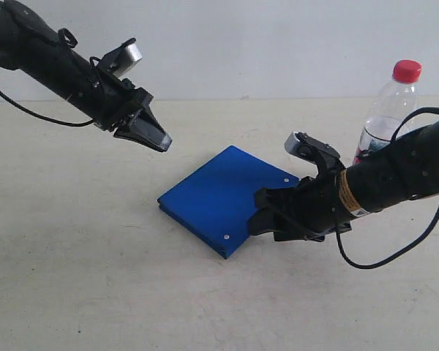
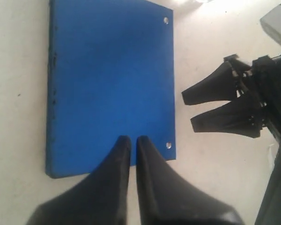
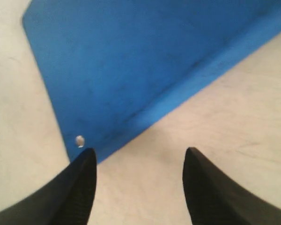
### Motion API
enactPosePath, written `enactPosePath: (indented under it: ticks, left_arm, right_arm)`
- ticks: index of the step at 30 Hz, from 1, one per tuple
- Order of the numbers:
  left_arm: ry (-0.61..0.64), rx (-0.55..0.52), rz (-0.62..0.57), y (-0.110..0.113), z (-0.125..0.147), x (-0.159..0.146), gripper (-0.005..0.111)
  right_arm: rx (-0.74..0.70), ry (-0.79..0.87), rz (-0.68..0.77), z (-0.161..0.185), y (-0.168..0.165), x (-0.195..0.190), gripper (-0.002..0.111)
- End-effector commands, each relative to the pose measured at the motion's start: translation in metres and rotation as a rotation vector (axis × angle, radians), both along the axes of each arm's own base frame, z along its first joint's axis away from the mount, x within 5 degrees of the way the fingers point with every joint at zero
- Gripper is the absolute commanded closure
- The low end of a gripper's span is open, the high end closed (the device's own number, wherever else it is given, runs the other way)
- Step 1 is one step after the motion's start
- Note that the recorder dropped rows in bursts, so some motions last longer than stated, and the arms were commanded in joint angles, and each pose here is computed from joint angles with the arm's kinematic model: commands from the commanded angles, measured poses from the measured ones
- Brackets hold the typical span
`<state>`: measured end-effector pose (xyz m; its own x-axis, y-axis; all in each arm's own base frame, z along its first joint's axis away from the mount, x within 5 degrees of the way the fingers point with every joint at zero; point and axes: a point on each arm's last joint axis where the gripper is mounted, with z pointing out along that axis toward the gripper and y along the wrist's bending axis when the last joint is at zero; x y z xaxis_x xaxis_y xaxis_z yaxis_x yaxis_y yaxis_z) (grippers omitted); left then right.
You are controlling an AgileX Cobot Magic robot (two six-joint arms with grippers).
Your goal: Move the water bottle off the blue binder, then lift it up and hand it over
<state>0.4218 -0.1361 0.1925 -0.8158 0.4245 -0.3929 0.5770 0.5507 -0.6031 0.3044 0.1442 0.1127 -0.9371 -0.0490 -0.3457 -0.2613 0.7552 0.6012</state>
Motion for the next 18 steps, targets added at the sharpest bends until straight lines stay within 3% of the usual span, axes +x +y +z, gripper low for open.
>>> enactPosePath:
  ticks: [1, 5, 7, 9, 14, 18]
  left_arm:
    - [-0.011, 0.0, -0.004, 0.0, 0.012, -0.009, 0.102]
    - [0.006, 0.003, -0.022, 0.001, 0.0, -0.011, 0.102]
    - [0.033, 0.014, -0.013, 0.001, -0.013, -0.011, 0.097]
    - [0.021, 0.038, 0.036, 0.001, -0.029, -0.006, 0.085]
    - [0.032, 0.044, 0.136, 0.001, -0.065, 0.007, 0.042]
    - [0.043, -0.008, 0.185, -0.003, -0.084, 0.013, 0.036]
  right_arm:
    - [0.035, -0.014, 0.017, 0.003, 0.003, 0.001, 0.058]
    - [0.061, 0.013, 0.021, 0.004, 0.004, -0.001, 0.058]
    - [0.081, 0.035, 0.025, 0.004, 0.005, -0.002, 0.058]
    - [0.093, 0.044, 0.035, 0.005, 0.006, -0.004, 0.058]
    - [0.09, 0.044, 0.032, 0.005, 0.006, -0.003, 0.058]
    - [0.065, 0.035, 0.008, 0.003, 0.004, -0.001, 0.058]
